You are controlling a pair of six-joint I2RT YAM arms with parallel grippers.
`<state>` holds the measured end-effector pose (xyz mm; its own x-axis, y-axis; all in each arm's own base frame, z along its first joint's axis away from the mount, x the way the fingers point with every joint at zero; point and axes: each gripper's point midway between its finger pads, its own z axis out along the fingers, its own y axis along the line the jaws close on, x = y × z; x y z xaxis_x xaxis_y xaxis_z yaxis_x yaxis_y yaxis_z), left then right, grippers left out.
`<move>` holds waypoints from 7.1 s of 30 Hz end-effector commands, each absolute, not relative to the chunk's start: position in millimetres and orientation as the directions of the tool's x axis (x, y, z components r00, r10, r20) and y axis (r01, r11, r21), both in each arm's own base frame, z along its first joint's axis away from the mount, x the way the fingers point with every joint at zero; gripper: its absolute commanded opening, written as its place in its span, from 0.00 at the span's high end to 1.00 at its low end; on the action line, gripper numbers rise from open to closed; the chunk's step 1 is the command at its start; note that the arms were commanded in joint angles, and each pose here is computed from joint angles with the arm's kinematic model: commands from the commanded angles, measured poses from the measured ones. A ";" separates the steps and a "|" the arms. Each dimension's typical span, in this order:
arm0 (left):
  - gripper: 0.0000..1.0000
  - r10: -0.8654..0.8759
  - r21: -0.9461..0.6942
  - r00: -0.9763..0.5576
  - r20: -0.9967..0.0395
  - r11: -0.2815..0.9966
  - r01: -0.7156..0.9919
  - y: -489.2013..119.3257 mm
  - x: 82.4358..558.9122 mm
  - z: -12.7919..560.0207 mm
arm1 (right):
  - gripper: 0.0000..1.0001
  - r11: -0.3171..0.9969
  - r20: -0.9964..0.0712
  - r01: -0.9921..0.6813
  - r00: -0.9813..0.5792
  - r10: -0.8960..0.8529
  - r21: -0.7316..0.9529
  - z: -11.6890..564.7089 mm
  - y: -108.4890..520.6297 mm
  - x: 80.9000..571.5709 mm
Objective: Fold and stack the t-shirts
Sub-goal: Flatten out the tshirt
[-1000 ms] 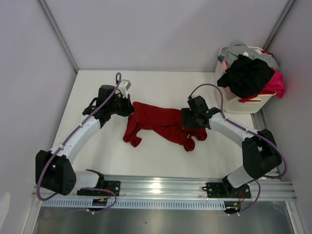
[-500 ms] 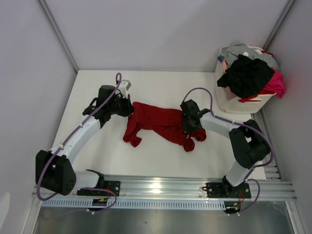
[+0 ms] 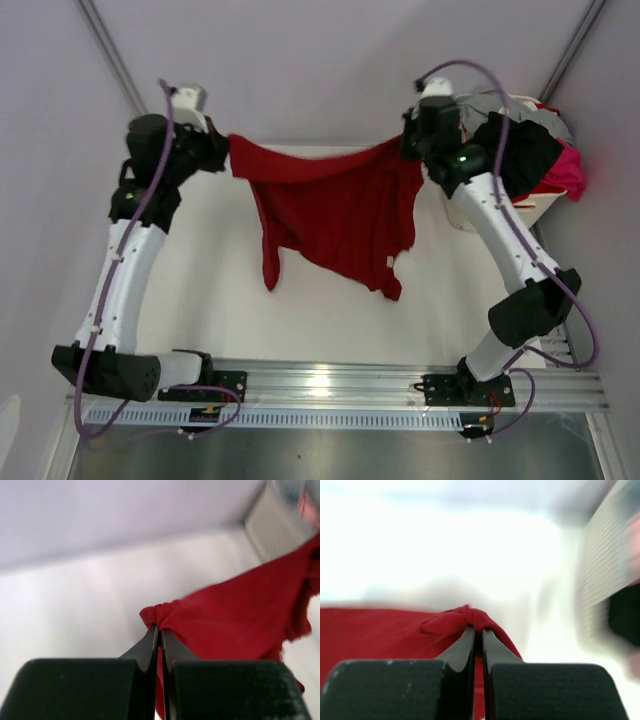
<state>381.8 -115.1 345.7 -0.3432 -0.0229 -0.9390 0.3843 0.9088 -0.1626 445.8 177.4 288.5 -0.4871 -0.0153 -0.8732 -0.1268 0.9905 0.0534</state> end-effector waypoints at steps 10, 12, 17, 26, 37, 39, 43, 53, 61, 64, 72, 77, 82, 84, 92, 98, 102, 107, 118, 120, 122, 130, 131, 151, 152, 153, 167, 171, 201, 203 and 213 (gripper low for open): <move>1.00 0.103 0.140 0.211 -0.972 0.976 0.167 -30.0 348.1 564.2 | 1.00 0.999 -0.987 -0.026 0.161 -0.025 -0.030 567.2 53.1 459.1; 1.00 0.102 0.136 0.219 -0.970 0.980 0.145 -26.3 343.8 567.5 | 1.00 0.998 -0.981 -0.036 0.191 -0.035 -0.043 580.8 50.1 456.1; 1.00 0.100 0.136 0.238 -0.966 0.981 0.140 -25.7 323.1 575.8 | 1.00 0.995 -0.975 -0.089 0.220 -0.032 -0.053 593.1 57.0 442.1; 1.00 -0.075 -0.069 0.012 -0.997 0.960 0.271 -50.8 276.8 501.4 | 1.00 0.977 -0.981 -0.149 0.148 -0.128 -0.150 571.4 98.0 390.7; 1.00 -0.517 -0.617 -0.599 -0.611 0.786 -0.049 -81.4 202.2 253.8 | 1.00 0.913 -0.926 -0.408 -0.343 -0.158 -0.005 373.4 177.0 356.8; 0.99 -0.571 -0.641 -0.606 -0.553 0.757 -0.128 -79.8 202.9 218.1 | 1.00 0.903 -0.864 -0.429 -0.461 -0.205 0.015 298.4 190.9 361.8; 1.00 -0.676 -0.657 -0.587 -0.445 0.692 -0.299 -72.9 221.4 152.8 | 1.00 0.908 -0.760 -0.417 -0.605 -0.238 0.047 198.8 208.5 383.9; 1.00 -0.650 -0.614 -0.624 -0.434 0.720 -0.323 -70.6 341.9 136.5 | 1.00 0.913 -0.669 -0.408 -0.683 -0.295 0.014 103.1 238.6 466.2; 0.88 -0.535 -0.597 -0.767 -0.354 0.761 -0.256 -87.7 385.3 88.3 | 1.00 0.917 -0.613 -0.400 -0.720 -0.324 -0.014 58.3 238.3 499.1; 0.23 -0.524 -0.542 -0.736 -0.428 0.801 -0.255 -65.1 391.0 103.8 | 1.00 0.920 -0.624 -0.391 -0.716 -0.312 -0.010 62.2 234.9 501.0; 0.07 -0.506 -0.521 -0.726 -0.466 0.820 -0.238 -51.8 327.2 139.6 | 1.00 0.925 -0.622 -0.380 -0.723 -0.301 -0.006 69.8 229.7 497.2; 0.17 -0.334 -0.445 -0.763 -0.553 0.893 -0.069 -71.6 306.9 148.7 | 1.00 0.925 -0.614 -0.381 -0.732 -0.294 0.011 66.4 229.8 495.8; 0.30 -0.229 -0.335 -0.792 -0.566 0.942 -0.032 -60.0 346.6 132.3 | 1.00 0.923 -0.615 -0.385 -0.732 -0.294 0.017 63.0 230.0 493.0; 0.30 -0.191 -0.327 -0.794 -0.577 0.945 0.010 -59.2 372.6 128.4 | 1.00 0.929 -0.607 -0.368 -0.746 -0.274 0.033 60.3 230.6 491.1; 0.34 0.107 -0.285 -0.623 -0.775 0.821 0.495 -95.6 419.5 152.5 | 1.00 0.935 -0.609 -0.352 -0.749 -0.261 0.032 60.2 229.2 490.0; 0.36 0.253 -0.198 -0.559 -0.790 0.757 0.623 -96.3 441.4 144.2 | 1.00 0.933 -0.603 -0.357 -0.752 -0.267 0.032 58.1 232.0 493.1; 0.33 0.288 -0.177 -0.554 -0.781 0.749 0.639 -81.0 439.3 125.5 | 1.00 0.931 -0.609 -0.362 -0.747 -0.266 0.039 61.6 233.4 494.3; 0.01 0.281 -0.238 -0.588 -0.758 0.721 0.651 -77.4 449.7 132.0 | 1.00 0.931 -0.598 -0.362 -0.754 -0.270 0.035 58.8 232.2 492.5; 0.01 0.289 -0.353 -0.635 -0.716 0.636 0.687 -90.7 437.9 118.9 | 1.00 0.929 -0.593 -0.370 -0.752 -0.288 0.018 60.0 228.9 490.9; 0.01 0.279 -0.366 -0.657 -0.700 0.650 0.666 -89.3 440.6 116.4 | 1.00 0.928 -0.590 -0.372 -0.753 -0.292 0.015 60.3 228.4 490.1; 0.01 0.268 -0.377 -0.688 -0.675 0.676 0.633 -86.4 447.7 108.9 | 1.00 0.928 -0.588 -0.373 -0.753 -0.295 0.012 60.5 227.9 490.0; 0.02 0.254 -0.451 -0.741 -0.622 0.657 0.604 -102.4 440.8 97.0 | 1.00 0.926 -0.590 -0.376 -0.752 -0.296 0.015 60.1 229.8 490.9; 0.04 0.249 -0.459 -0.743 -0.621 0.652 0.603 -104.3 440.5 97.7 | 1.00 0.927 -0.590 -0.374 -0.753 -0.293 0.016 59.7 229.1 491.2; 0.78 0.222 -0.529 -0.782 -0.582 0.628 0.571 -111.5 425.7 82.8 | 1.00 0.933 -0.594 -0.360 -0.755 -0.276 0.024 58.8 230.5 493.8; 0.81 0.219 -0.537 -0.781 -0.585 0.616 0.576 -114.1 425.6 84.2 | 1.00 0.932 -0.593 -0.361 -0.757 -0.275 0.029 58.3 231.9 492.8; 0.85 0.212 -0.549 -0.783 -0.585 0.607 0.575 -116.0 425.3 85.1 | 1.00 0.933 -0.595 -0.359 -0.757 -0.271 0.031 58.8 232.2 493.0; 1.00 0.101 -0.397 -0.787 -0.609 0.820 0.412 -77.1 457.2 94.3 | 0.49 0.939 -0.605 -0.309 -0.780 -0.161 0.148 113.2 211.6 489.0; 1.00 0.013 -0.371 -0.777 -0.629 0.873 0.316 -45.8 455.4 113.9 | 0.03 0.951 -0.610 -0.296 -0.771 -0.183 0.089 131.0 184.7 472.2; 1.00 -0.046 -0.457 -0.779 -0.625 0.830 0.318 -40.5 439.2 113.4 | 0.36 0.982 -0.665 -0.155 -0.723 -0.188 -0.110 82.2 182.9 484.0; 1.00 -0.043 -0.458 -0.777 -0.628 0.827 0.325 -41.3 438.7 114.3 | 0.33 0.984 -0.662 -0.156 -0.729 -0.175 -0.089 79.8 186.4 486.7; 1.00 -0.040 -0.459 -0.780 -0.625 0.827 0.325 -41.7 438.7 112.2 | 0.47 0.987 -0.612 -0.126 -0.775 -0.159 -0.097 56.9 184.7 477.1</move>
<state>436.2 -36.5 111.0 -0.7908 -0.0485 -0.6102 0.2949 0.8433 -0.4492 471.8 184.5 55.3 -0.7758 -0.1820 -0.6041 -0.1623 0.9828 -0.0876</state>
